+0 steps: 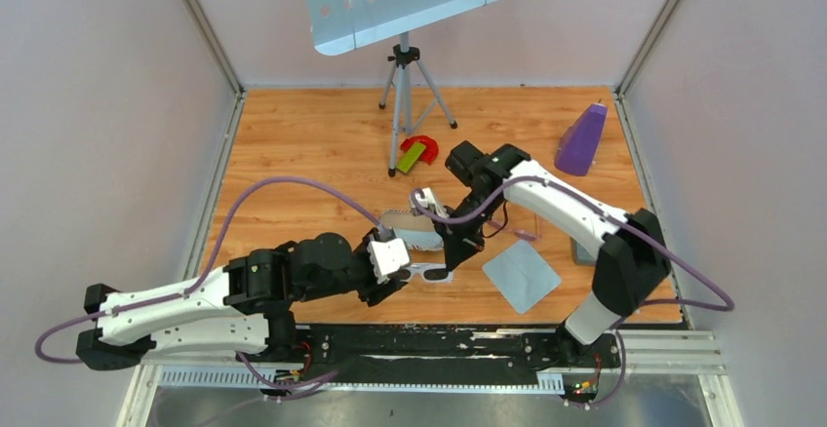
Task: Organize the sunglasses
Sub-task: Fold the sunglasses at the center of the board.
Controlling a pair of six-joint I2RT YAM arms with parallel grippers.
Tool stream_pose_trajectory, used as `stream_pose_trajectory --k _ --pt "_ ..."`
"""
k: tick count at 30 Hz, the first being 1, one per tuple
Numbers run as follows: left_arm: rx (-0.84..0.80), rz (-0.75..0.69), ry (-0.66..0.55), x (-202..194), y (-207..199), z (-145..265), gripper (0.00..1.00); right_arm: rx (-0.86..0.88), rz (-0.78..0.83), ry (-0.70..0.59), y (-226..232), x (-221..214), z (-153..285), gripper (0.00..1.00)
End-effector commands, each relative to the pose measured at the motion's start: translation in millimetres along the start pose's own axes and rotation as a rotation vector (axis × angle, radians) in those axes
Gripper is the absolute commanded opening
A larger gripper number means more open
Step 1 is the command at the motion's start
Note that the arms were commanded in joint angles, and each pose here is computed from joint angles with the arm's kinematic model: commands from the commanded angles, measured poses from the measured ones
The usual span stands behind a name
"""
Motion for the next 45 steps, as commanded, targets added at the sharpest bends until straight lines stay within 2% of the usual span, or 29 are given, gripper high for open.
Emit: stream_pose_trajectory --k 1,8,13,22,29,45 --pt "0.065 -0.256 0.052 1.0 5.3 2.5 0.65 0.257 -0.186 -0.049 19.3 6.1 1.7 0.00" --pt "0.010 -0.515 0.177 -11.4 -11.5 -15.2 0.69 0.363 -0.293 -0.061 20.5 8.1 2.8 0.00" --pt "-0.031 -0.495 0.144 -4.8 -18.7 -19.8 0.70 0.375 -0.338 -0.054 18.4 6.7 1.7 0.00" --pt "-0.061 -0.504 0.244 -27.5 -26.9 -31.5 0.73 0.411 -0.369 -0.071 19.4 9.0 1.9 0.00" --pt "-0.024 -0.491 0.213 -18.4 -22.4 -30.5 0.63 0.413 -0.377 -0.070 19.0 7.9 2.0 0.00" --pt "-0.021 -0.512 0.258 -23.4 -19.1 -25.7 0.47 0.463 -0.427 -0.105 20.5 12.4 0.8 0.00"
Point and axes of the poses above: each gripper's point midway between its finger pads, its own z axis back along the fingers, its own y axis along the line the jaws close on, x = y × z, the point moved 5 cm from there along z, back along the fingers, and after that the axes turned 11 degrees about -z, right-handed, at the moved point
